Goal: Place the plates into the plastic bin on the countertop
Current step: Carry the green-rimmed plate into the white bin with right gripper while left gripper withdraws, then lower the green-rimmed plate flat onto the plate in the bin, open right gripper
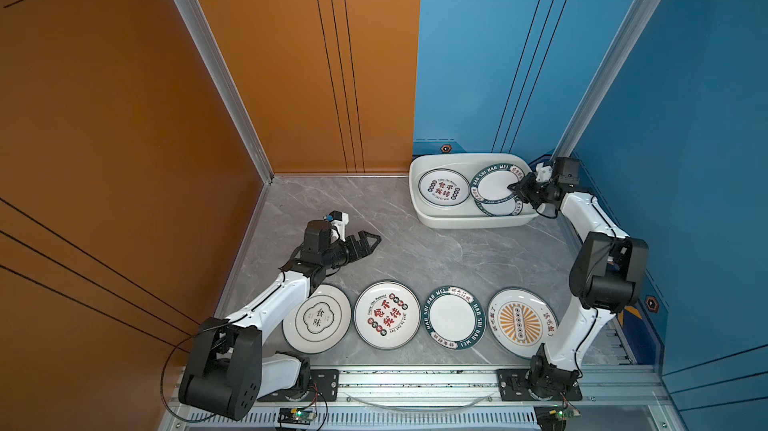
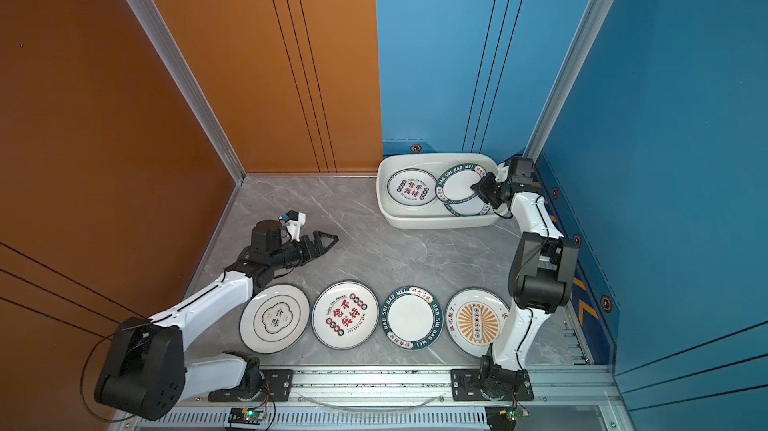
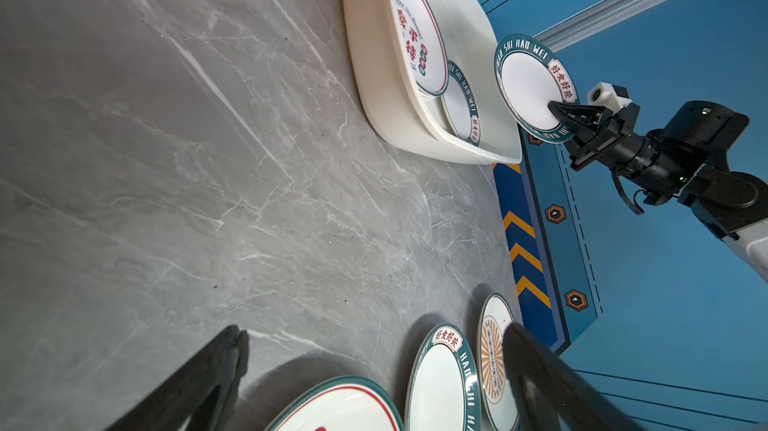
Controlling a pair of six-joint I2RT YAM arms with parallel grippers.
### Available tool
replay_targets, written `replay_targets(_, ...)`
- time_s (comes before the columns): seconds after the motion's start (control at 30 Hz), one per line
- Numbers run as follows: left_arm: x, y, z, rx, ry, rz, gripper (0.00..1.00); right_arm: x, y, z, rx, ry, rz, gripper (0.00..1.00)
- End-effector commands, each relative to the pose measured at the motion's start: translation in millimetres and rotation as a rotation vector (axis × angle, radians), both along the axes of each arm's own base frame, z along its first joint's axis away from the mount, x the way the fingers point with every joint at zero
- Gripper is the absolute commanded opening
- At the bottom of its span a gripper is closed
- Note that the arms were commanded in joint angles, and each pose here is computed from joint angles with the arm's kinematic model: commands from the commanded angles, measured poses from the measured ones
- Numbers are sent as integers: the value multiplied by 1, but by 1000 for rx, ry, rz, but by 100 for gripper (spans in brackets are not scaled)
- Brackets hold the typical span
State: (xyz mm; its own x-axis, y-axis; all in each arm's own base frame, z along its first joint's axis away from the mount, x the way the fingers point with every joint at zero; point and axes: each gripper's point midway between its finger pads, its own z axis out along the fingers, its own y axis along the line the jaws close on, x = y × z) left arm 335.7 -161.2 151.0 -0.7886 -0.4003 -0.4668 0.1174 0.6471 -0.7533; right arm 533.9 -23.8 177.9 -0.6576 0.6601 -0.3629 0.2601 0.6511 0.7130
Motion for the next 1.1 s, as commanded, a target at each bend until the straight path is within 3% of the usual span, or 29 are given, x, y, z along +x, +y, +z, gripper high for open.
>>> replay_targets(0.0, -6, 4, 2, -7, -17, -26, 98, 13, -19, 8, -45, 2, -70, 0)
replay_targets(0.33, -10, 17, 0, 14, -27, 5, 98, 21, -39, -16, -82, 73, -120, 0)
replay_targets(0.57, -8, 17, 1, 10, -32, 5, 98, 21, -42, -56, -81, 165, -120, 0)
replay_targets(0.93, -8, 18, -1, 10, -25, 5, 98, 26, -50, -71, -97, 195, -127, 0)
replay_targets(1.07, -7, 18, -2, 10, -21, 5, 98, 24, -55, -79, -96, 215, -135, 5)
